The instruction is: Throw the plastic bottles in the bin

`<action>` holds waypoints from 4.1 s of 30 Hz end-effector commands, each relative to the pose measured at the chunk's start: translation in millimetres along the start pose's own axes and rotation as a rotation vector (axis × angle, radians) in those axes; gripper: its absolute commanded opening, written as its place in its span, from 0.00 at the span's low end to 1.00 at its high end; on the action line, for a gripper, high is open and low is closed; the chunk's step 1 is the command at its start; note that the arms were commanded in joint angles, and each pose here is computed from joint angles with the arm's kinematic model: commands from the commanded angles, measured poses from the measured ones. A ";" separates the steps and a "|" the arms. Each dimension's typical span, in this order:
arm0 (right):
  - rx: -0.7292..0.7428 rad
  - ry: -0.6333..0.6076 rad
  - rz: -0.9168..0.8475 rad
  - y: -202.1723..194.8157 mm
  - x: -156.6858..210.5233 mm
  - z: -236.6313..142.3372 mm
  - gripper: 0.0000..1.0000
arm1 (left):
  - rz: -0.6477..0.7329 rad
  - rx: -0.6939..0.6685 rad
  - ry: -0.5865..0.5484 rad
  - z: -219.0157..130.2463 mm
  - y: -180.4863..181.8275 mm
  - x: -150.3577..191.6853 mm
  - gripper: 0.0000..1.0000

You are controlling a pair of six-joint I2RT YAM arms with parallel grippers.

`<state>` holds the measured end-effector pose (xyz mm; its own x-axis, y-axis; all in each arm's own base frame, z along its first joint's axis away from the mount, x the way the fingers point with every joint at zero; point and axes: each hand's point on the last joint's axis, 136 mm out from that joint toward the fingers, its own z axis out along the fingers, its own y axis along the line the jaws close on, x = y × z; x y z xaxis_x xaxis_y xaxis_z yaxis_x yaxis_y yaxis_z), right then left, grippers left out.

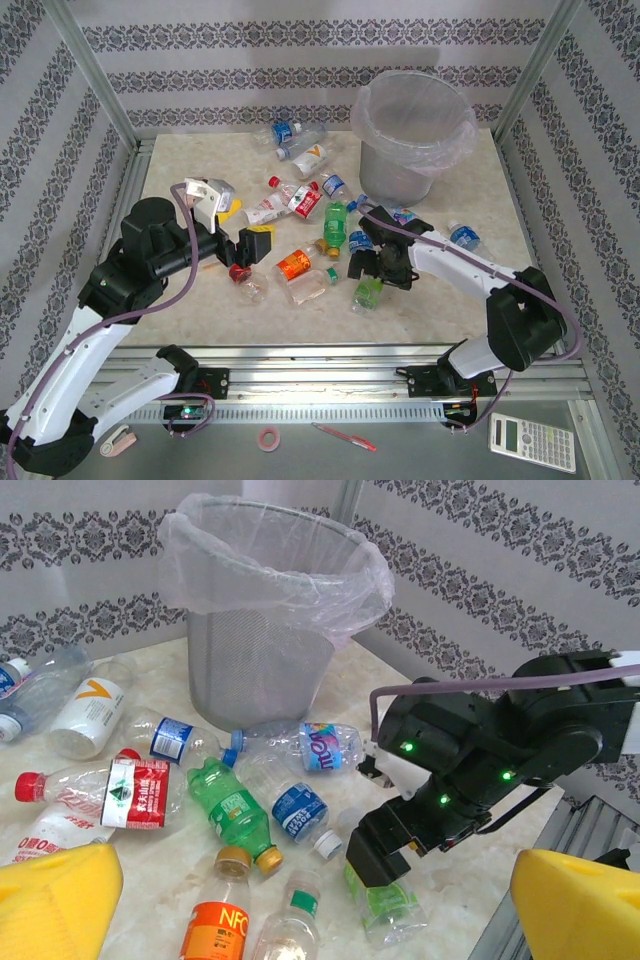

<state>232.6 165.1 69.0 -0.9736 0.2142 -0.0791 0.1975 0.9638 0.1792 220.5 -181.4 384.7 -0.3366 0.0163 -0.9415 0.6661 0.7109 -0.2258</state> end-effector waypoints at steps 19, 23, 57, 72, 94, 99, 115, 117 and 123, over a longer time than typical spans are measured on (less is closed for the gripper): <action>0.120 0.047 0.002 -15.4 7.4 37.3 0.75 | 0.054 -0.038 0.034 -7.2 3.6 10.7 1.00; 0.121 0.048 0.002 -14.9 7.0 37.5 0.68 | 0.057 -0.043 0.023 -7.1 4.3 8.1 1.00; -0.217 -0.345 -0.091 18.7 -18.5 -126.8 0.43 | -0.007 -0.006 -0.136 4.6 -4.3 -52.5 1.00; -0.536 -0.822 -0.362 79.4 -86.9 -314.4 0.42 | -0.014 -0.155 -0.170 4.7 17.0 -71.7 1.00; -0.470 -1.685 -0.298 46.5 -129.1 -538.5 0.37 | 0.022 -0.098 -0.177 33.6 10.7 -83.9 1.00; -0.467 -1.755 -0.296 43.0 -133.3 -553.4 0.37 | 0.037 -0.120 -0.199 33.4 13.6 -90.0 1.00; -0.389 -1.692 -0.241 40.2 -198.9 -540.0 0.35 | 0.032 -0.148 -0.192 30.3 16.7 -89.4 1.00; -0.355 -1.611 -0.232 41.8 -230.8 -520.2 0.35 | 0.028 -0.158 -0.191 27.3 17.7 -88.4 1.00; -0.284 -1.170 -0.104 22.7 -331.7 -403.5 0.56 | -0.004 -0.174 -0.176 23.1 20.3 -78.2 1.00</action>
<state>471.3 60.4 595.7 0.0907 0.2365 -0.9674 -0.1325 0.9656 0.2236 285.7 -188.3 441.2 -0.2193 -0.0789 -0.9725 0.5384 0.8214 -0.1881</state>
